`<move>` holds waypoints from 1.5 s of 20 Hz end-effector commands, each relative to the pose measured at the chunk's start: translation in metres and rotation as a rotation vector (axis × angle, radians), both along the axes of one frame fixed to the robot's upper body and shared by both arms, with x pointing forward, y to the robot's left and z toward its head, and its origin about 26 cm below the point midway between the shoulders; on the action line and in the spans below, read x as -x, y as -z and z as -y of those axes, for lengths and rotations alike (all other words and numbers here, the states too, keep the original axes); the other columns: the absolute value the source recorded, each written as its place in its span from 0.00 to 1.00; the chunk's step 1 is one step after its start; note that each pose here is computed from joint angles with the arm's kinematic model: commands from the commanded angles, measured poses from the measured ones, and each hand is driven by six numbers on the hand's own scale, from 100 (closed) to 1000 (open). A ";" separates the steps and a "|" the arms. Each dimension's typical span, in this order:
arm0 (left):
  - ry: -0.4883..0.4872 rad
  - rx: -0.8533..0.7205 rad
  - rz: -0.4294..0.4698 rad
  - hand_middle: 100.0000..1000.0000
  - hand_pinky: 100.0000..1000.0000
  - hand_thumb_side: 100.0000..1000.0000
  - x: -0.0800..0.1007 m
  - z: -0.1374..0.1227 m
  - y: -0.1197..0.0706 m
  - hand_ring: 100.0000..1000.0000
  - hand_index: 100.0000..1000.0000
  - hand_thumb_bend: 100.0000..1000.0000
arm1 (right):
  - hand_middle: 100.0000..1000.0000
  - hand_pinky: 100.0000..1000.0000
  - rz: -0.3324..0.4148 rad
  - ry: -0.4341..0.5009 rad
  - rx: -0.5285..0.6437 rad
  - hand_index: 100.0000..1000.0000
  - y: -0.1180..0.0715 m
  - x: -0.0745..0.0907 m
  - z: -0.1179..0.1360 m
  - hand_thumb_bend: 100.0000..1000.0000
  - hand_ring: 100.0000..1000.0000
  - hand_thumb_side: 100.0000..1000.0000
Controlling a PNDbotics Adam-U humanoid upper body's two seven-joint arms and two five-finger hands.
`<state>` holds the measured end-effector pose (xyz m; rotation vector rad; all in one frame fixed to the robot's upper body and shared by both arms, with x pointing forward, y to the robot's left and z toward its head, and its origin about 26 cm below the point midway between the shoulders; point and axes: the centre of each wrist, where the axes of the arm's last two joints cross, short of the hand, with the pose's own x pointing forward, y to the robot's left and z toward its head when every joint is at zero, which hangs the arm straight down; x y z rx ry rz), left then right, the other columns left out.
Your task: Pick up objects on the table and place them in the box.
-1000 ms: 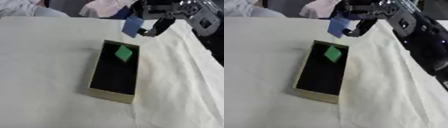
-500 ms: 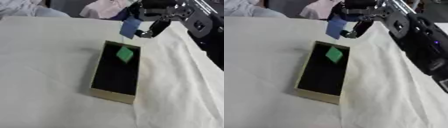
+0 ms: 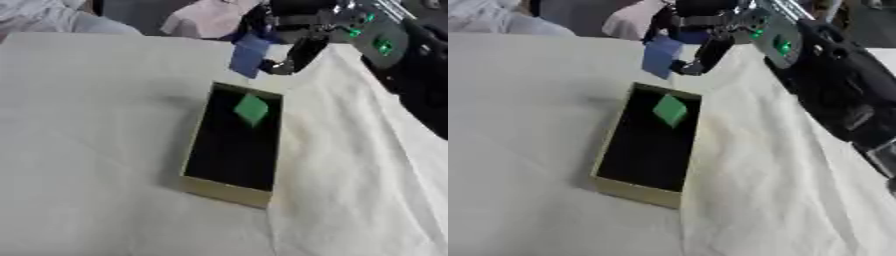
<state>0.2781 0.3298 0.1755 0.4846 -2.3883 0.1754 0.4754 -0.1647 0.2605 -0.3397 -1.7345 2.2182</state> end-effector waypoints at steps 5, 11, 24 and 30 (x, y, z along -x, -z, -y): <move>0.008 -0.033 0.022 0.74 0.70 0.88 0.002 -0.001 -0.010 0.76 0.86 0.21 | 0.31 0.77 -0.151 0.017 0.019 0.43 -0.005 -0.006 0.000 0.00 0.59 0.36; 0.008 -0.032 0.025 0.74 0.70 0.88 0.002 -0.001 -0.010 0.76 0.86 0.21 | 0.48 0.86 -0.188 -0.022 0.153 0.57 -0.011 -0.002 0.002 0.00 0.76 0.70; 0.011 -0.022 0.032 0.74 0.70 0.88 0.001 0.001 -0.011 0.76 0.86 0.21 | 0.77 0.93 -0.198 0.124 0.483 0.74 0.036 -0.022 0.011 0.01 0.91 0.68; 0.010 -0.018 0.034 0.74 0.69 0.88 0.001 0.001 -0.011 0.76 0.86 0.21 | 0.79 0.93 -0.231 0.139 0.519 0.78 0.054 -0.033 0.013 0.02 0.92 0.79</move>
